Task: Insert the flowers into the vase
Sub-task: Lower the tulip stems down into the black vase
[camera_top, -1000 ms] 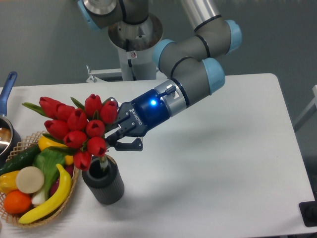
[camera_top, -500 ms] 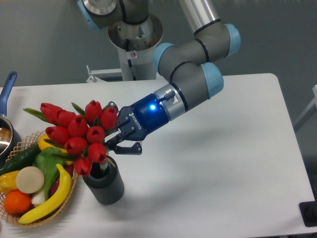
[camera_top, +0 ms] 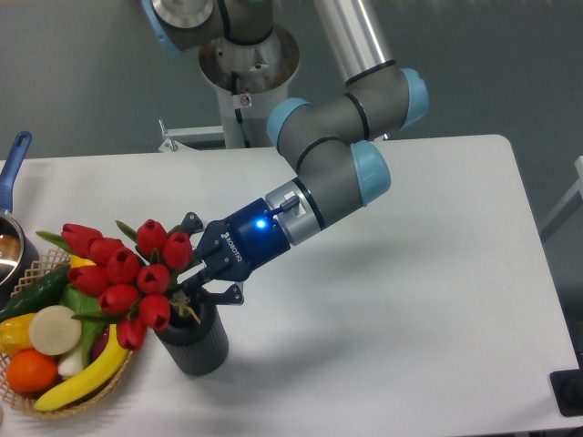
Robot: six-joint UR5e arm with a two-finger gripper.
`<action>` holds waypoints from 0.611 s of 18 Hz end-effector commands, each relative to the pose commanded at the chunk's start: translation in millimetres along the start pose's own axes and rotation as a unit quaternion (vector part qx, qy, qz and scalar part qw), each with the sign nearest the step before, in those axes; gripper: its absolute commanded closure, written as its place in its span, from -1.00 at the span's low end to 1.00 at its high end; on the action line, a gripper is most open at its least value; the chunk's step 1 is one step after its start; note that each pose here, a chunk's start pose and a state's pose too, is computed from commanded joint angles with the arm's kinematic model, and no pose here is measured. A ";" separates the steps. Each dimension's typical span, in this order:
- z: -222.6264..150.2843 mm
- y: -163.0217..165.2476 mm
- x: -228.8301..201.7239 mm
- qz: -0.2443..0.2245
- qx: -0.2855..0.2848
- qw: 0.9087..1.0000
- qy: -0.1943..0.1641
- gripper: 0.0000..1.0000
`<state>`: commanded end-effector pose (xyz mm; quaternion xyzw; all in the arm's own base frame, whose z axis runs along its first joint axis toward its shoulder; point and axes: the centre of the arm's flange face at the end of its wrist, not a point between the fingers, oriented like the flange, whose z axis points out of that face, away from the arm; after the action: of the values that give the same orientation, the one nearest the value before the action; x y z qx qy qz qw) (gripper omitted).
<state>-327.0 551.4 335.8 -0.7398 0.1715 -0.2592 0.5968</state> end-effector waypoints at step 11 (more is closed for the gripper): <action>5.2 35.7 1.1 0.007 -0.003 1.000 0.005 0.45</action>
<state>-321.0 546.7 300.5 -0.7386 0.1807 -0.2583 0.5959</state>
